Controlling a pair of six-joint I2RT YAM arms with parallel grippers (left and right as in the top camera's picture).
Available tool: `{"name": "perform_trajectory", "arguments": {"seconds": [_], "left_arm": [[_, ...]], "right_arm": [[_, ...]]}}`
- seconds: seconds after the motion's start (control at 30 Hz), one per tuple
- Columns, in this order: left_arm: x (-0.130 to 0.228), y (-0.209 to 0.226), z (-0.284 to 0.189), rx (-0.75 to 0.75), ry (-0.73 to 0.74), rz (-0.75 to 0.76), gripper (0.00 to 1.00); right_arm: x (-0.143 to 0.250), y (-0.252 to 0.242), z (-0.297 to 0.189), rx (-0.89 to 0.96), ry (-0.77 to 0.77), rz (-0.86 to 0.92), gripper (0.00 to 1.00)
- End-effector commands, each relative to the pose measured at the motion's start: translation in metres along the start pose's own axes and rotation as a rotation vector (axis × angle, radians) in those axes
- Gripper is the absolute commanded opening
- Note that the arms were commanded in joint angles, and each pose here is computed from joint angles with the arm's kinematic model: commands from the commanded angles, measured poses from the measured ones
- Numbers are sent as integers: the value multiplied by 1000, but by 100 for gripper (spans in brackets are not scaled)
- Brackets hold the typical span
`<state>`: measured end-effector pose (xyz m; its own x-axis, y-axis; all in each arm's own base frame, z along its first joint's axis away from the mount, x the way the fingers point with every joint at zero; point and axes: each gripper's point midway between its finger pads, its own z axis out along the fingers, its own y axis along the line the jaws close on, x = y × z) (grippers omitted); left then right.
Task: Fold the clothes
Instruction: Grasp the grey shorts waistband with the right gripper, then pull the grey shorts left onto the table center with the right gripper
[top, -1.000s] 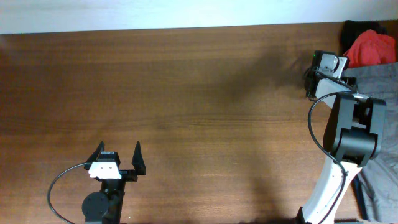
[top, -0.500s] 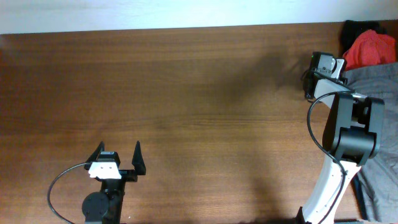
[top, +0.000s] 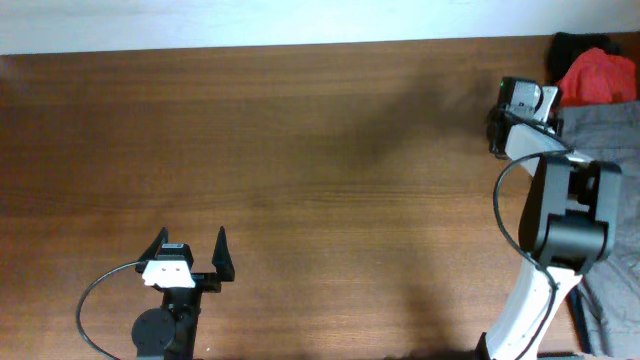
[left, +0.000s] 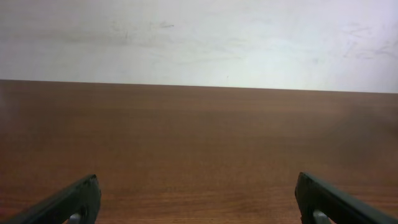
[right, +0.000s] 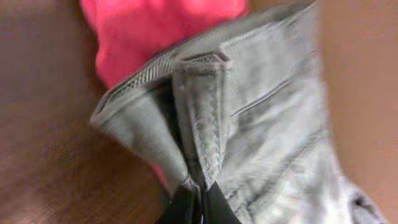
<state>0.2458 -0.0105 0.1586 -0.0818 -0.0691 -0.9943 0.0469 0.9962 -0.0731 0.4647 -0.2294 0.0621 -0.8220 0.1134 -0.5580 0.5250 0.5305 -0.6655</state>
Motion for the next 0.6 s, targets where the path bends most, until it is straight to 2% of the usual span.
{"name": "perform_trajectory", "arguments": {"seconds": [0.0,0.37,0.57], "left_arm": [[2,0,0,0,-1,16,99],[2,0,0,0,-2,16,99],[2,0,0,0,-1,16,99]], "right_arm": [[-40,-39,-44,42,-94,93,4],[-84,-68,-129,30,-249,177,4],[-91,-44,-168,-38,-309,143,4]]}}
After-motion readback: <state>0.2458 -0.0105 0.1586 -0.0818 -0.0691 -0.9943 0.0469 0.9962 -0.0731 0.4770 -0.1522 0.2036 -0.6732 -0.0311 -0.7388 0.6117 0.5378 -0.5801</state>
